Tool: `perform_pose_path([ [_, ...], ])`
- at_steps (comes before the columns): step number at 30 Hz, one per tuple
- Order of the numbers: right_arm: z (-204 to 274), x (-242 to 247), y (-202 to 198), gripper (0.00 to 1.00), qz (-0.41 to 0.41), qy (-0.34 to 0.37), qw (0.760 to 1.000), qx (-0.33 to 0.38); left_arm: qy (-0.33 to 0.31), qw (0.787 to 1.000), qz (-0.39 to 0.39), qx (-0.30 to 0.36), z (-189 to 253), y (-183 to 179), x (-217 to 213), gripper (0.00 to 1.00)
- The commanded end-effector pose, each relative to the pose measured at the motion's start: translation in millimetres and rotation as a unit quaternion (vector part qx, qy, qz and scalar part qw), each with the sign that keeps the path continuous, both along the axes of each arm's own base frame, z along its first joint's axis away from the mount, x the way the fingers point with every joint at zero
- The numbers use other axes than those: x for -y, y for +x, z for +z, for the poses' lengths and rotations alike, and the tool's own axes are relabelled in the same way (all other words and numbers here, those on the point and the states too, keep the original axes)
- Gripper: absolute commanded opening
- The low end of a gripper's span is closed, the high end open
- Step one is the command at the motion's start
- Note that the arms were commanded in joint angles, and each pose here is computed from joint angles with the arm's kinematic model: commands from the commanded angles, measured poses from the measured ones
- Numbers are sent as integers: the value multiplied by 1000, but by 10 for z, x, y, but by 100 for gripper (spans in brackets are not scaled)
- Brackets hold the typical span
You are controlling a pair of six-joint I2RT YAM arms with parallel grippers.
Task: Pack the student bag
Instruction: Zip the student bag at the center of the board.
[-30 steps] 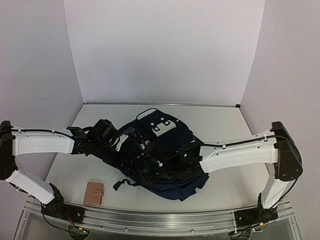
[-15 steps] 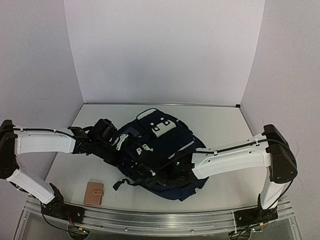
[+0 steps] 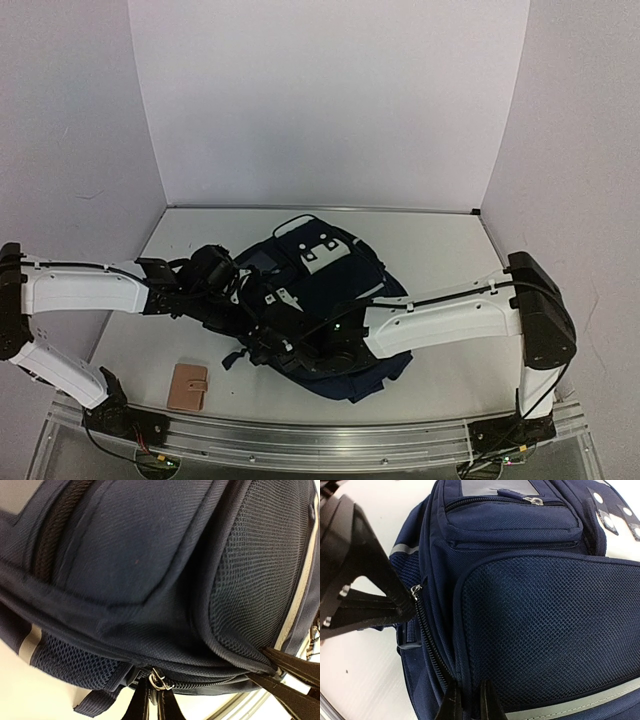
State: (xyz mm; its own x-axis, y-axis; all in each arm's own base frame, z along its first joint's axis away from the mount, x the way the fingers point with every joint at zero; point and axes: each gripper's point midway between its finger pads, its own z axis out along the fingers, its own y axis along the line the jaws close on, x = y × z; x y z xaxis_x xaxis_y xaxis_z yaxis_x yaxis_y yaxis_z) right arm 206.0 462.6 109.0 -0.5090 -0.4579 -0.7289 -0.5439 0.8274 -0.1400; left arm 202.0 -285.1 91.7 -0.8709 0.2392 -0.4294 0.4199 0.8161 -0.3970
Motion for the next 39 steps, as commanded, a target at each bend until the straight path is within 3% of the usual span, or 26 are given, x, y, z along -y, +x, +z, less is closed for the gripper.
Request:
perform_pose_path([
  [1,378,-164,470,0,-59,124,990,36,-6,1000,-17,-18,103,-331,-1,3],
  [7,326,-66,428,0,-59,119,991,30,21,999,-32,-1,121,-288,-89,9],
  [12,320,-63,403,0,-54,124,990,23,0,997,-72,14,152,-363,-89,27],
  [25,325,-182,326,0,-27,147,989,1,-74,994,-42,71,347,7,-259,45],
  [30,317,-186,293,0,-20,153,988,-6,-90,989,-53,104,430,167,-181,46],
  [39,320,-199,254,0,-10,161,987,-14,-109,985,-69,112,408,456,-131,31],
])
